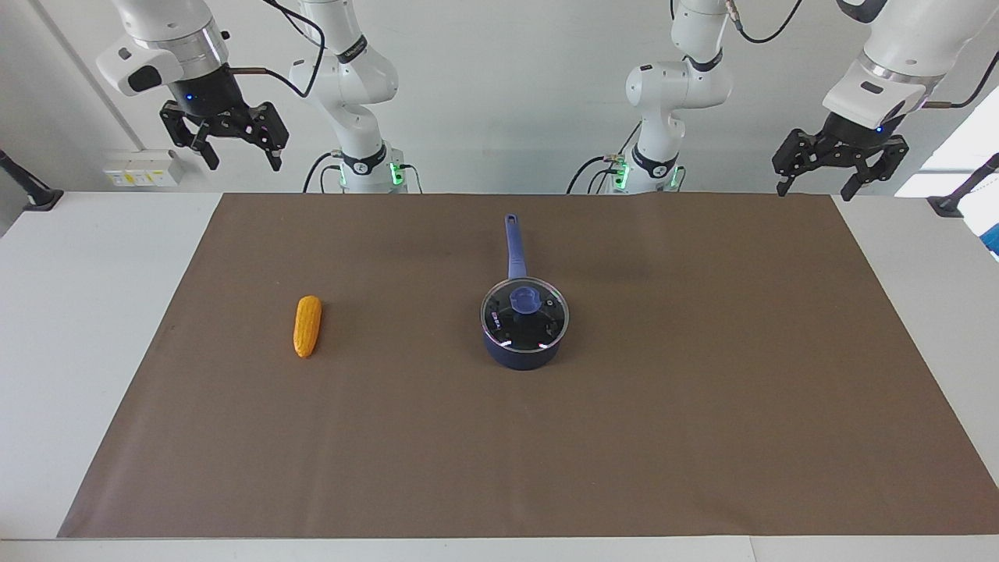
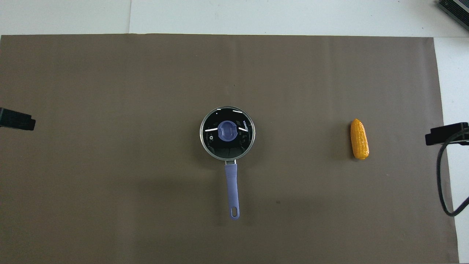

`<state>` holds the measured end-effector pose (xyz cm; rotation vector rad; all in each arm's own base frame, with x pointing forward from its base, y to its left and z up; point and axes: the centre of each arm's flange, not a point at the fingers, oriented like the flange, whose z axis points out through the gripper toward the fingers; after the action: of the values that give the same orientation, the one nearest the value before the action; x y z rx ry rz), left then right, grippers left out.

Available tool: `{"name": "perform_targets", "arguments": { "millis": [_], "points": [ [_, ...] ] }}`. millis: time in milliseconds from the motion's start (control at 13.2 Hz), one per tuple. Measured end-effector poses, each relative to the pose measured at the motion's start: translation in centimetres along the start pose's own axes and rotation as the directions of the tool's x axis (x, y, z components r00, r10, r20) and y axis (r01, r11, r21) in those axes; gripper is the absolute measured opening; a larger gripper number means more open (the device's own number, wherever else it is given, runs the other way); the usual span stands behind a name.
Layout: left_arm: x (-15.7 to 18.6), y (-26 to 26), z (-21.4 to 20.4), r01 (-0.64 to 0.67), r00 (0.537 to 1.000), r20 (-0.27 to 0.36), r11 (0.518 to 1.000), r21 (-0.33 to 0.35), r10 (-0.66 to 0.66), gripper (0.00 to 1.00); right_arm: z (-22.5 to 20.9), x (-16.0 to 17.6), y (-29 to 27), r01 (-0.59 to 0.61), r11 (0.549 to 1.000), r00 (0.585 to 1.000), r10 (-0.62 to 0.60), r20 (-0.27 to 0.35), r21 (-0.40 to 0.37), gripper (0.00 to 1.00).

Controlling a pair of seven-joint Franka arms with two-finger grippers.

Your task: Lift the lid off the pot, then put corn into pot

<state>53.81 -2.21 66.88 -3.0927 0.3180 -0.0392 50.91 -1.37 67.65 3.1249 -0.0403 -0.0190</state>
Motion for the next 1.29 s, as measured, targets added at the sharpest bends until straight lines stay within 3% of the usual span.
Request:
{"name": "perform_targets", "arguments": {
  "millis": [607, 1290],
  "points": [
    [0.7, 3.1, 1.2, -0.051, 0.999, 0.003, 0.999, -0.002, 0.051, 1.00, 0.0, 0.0, -0.3, 0.005, 1.000, 1.000, -0.005, 0.000, 0.000, 1.00],
    [2.0, 19.2, 7.1, -0.050, 0.997, -0.051, 0.999, -0.015, 0.049, 1.00, 0.0, 0.0, -0.3, 0.005, 1.000, 1.000, -0.005, 0.000, 0.000, 1.00]
  ]
}}
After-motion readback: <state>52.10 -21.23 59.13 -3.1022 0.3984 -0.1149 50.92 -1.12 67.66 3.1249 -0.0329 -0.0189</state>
